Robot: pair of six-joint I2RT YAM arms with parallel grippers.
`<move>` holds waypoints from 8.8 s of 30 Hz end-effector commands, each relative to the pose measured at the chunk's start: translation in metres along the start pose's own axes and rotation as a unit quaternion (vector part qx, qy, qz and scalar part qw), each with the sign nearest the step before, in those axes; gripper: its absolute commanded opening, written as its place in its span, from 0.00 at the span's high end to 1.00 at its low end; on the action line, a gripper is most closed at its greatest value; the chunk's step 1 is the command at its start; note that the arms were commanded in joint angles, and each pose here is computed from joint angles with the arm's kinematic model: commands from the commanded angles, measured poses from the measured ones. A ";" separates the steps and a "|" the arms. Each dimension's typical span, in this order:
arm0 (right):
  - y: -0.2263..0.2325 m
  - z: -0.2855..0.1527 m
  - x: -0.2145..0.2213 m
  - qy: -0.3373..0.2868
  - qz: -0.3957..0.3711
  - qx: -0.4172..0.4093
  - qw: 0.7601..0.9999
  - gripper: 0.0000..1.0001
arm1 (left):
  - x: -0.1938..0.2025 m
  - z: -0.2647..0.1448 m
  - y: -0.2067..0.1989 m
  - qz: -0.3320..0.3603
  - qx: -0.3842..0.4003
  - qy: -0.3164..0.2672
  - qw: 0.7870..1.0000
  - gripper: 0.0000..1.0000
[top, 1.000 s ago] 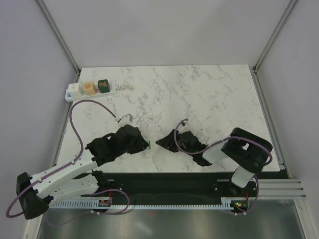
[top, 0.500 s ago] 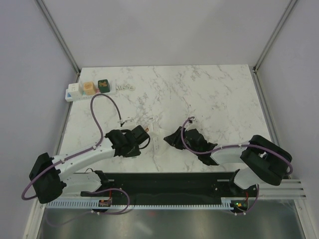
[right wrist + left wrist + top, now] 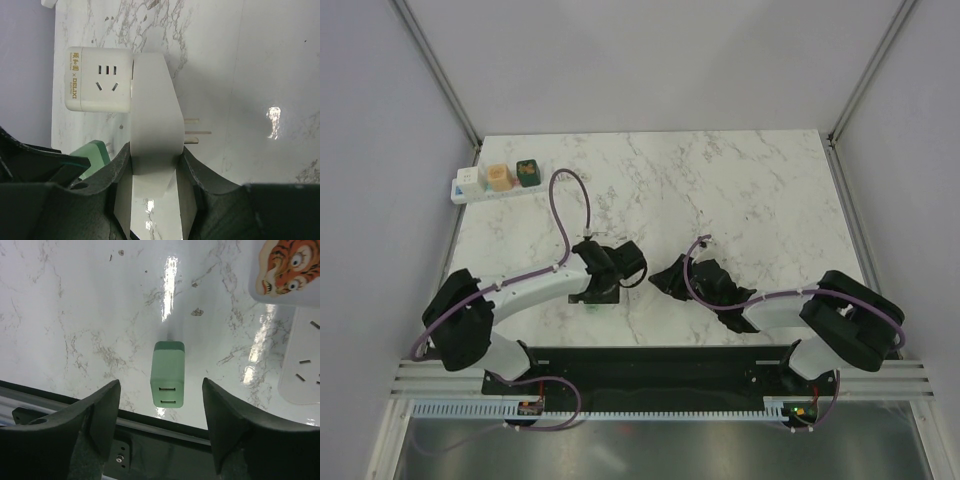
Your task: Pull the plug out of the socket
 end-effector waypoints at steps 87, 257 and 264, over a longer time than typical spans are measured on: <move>-0.109 -0.022 0.011 0.023 -0.102 0.231 0.967 1.00 | -0.077 -0.084 -0.100 -0.116 0.561 0.011 0.820 0.98; -0.073 -0.025 -0.021 0.028 -0.135 0.149 0.979 1.00 | -0.027 0.030 -0.018 0.042 -0.028 -0.032 0.998 0.74; -0.064 -0.023 -0.023 0.053 -0.132 0.148 0.979 1.00 | -0.033 0.010 -0.041 0.035 0.015 -0.031 0.999 0.17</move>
Point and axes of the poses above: each gripper's point midway between its finger pads, its own z axis out along the fingers, its own y axis along the line the jaws close on, x = y × z, the point moved 2 cm from there along -z, back along the fingers, and after that the axes turned 6 degrees about -z, right-handed, at the moved point
